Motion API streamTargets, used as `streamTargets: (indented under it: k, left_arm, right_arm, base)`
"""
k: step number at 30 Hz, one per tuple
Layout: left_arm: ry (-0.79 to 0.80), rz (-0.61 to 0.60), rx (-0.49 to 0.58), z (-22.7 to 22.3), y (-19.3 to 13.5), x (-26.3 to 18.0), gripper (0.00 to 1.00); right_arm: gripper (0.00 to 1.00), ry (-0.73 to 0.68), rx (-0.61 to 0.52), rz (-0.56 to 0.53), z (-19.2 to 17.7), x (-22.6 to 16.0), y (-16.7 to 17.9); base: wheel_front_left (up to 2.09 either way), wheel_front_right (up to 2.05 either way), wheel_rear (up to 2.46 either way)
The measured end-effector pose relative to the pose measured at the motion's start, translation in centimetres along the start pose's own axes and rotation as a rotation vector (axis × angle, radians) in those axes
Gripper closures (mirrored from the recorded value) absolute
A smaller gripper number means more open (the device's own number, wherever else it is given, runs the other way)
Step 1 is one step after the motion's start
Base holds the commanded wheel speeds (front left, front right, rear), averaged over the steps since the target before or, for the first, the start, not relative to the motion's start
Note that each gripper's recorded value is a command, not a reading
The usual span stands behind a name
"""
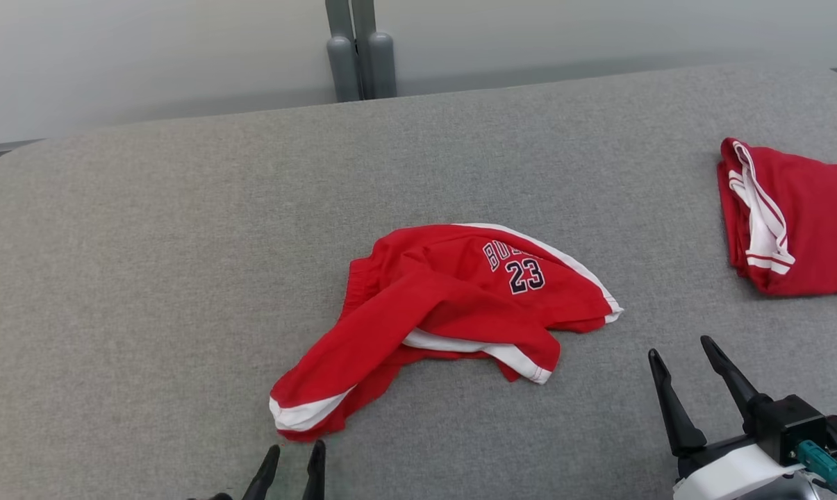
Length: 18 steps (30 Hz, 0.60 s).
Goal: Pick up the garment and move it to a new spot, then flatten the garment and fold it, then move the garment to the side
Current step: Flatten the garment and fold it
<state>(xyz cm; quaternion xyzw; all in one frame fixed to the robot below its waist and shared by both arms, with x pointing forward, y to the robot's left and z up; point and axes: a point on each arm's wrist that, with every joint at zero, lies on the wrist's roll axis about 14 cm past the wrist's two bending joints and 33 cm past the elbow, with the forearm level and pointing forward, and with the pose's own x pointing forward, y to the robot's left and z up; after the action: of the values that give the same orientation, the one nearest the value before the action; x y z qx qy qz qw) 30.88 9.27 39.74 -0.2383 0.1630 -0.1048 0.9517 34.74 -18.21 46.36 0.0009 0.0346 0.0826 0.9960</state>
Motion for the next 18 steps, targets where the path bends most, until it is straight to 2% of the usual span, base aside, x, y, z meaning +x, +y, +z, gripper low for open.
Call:
streamTargets:
  k: [8, 11, 14, 18]
  left_arm:
    - [-0.108, 0.028, 0.032, 3.4, 1.4, -1.2, 0.0]
    - [-0.091, 0.01, 0.054, 3.2, 1.3, -1.0, 0.0]
    - [-0.083, 0.017, 0.017, 3.1, 1.7, -0.1, 0.0]
    - [-0.068, 0.023, 0.022, 3.4, 2.5, 0.9, 0.0]
  right_arm:
    - [0.0, -0.04, -0.011, 0.042, 1.2, -0.1, 1.2]
    - [0.0, -0.038, -0.009, 0.05, 1.2, -0.4, 1.6]
    - [0.0, -0.033, -0.007, 0.049, 1.0, -0.6, 1.6]
    - [0.0, -0.027, -0.002, 0.035, 0.8, -0.9, 1.3]
  base:
    - [0.0, 0.0, 0.0]
    - [0.0, 0.0, 0.0]
    - [0.0, 0.0, 0.0]
    - [0.0, 0.0, 0.0]
